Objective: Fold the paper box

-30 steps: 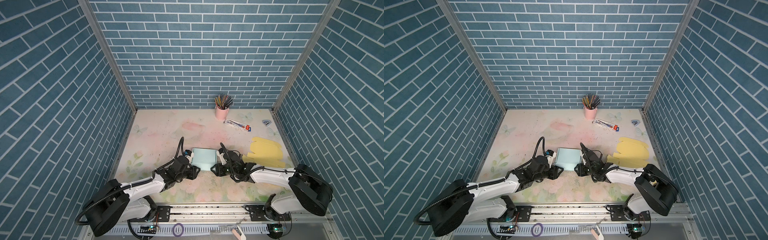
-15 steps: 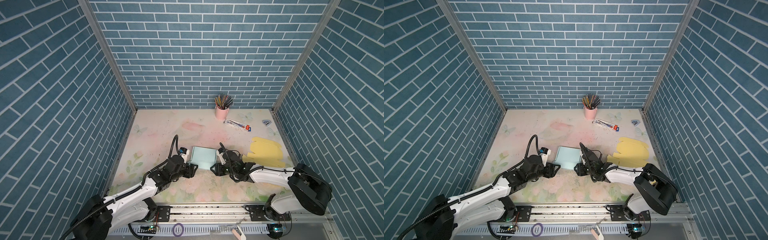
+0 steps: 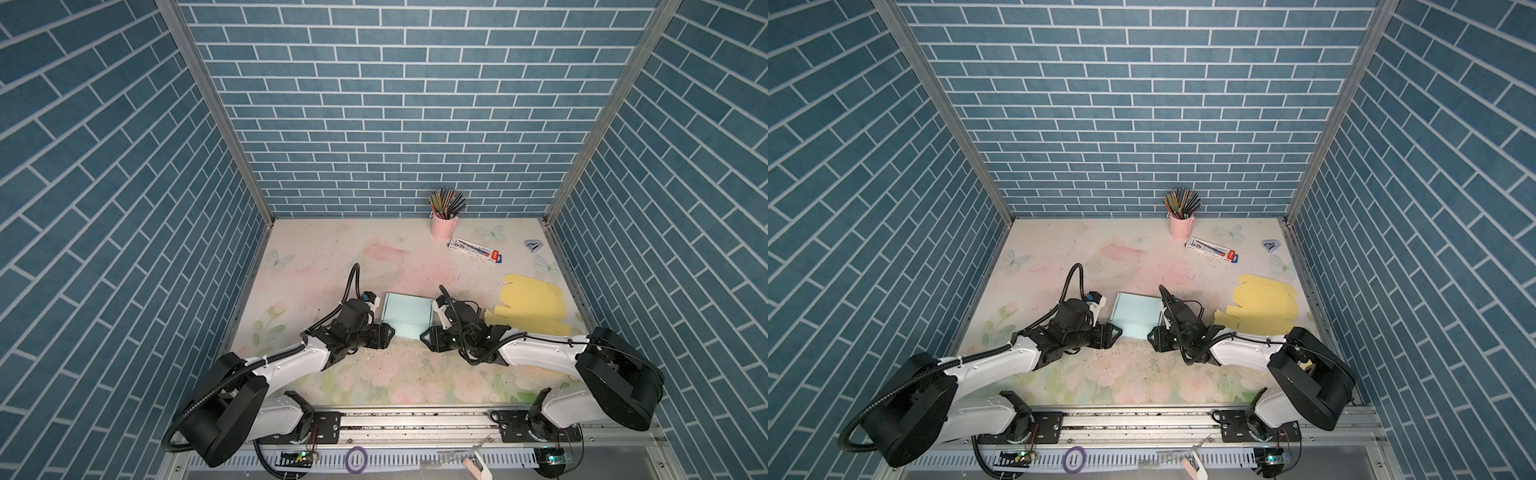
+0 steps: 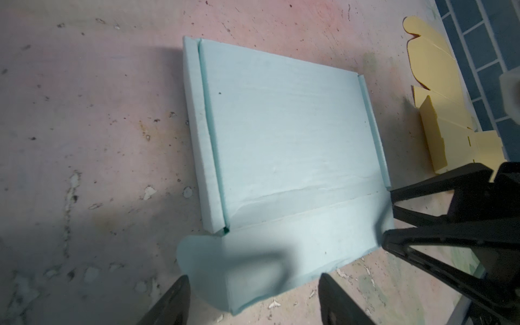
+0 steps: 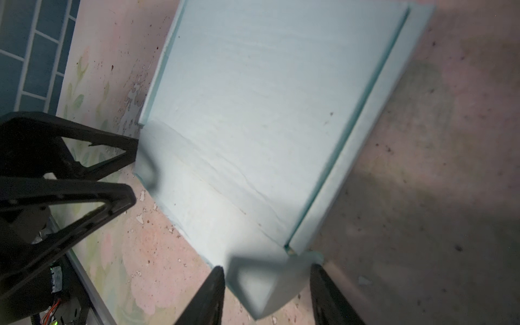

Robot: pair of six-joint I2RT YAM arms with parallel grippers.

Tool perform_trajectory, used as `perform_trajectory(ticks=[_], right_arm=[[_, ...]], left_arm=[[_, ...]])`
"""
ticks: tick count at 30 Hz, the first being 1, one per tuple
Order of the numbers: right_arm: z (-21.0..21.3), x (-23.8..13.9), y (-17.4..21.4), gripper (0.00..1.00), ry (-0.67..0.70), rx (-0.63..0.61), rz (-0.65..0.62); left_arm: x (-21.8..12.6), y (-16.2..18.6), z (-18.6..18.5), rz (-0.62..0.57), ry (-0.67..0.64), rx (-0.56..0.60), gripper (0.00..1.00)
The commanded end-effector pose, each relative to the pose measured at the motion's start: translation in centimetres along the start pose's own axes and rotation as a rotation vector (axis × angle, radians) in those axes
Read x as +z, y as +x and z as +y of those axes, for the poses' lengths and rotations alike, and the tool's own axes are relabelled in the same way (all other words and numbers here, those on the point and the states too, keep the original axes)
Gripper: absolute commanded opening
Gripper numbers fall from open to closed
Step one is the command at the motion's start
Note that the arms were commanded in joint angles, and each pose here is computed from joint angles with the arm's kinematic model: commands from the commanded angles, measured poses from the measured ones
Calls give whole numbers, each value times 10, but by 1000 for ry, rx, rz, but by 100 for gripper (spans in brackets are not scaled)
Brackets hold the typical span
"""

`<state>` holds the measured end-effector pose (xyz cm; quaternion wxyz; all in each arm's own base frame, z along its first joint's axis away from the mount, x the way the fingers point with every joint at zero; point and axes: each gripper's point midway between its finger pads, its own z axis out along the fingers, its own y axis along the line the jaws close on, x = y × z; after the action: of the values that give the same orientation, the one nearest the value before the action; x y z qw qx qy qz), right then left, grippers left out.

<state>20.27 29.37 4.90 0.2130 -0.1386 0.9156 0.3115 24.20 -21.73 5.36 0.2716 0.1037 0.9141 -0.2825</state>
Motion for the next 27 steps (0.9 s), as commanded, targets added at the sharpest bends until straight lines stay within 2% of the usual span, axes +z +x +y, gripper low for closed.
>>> perform_trajectory(ticks=[1,13,27], right_arm=[[11,3,-12,50,-23,23,-24],[21,9,-17,50,-45,14,-34],[5,18,-12,48,38,-2,-16]], left_arm=[[2,-9,-9,-34,51,1,68],[12,-3,-11,-27,59,-11,59],[23,-2,-2,-28,28,-13,45]])
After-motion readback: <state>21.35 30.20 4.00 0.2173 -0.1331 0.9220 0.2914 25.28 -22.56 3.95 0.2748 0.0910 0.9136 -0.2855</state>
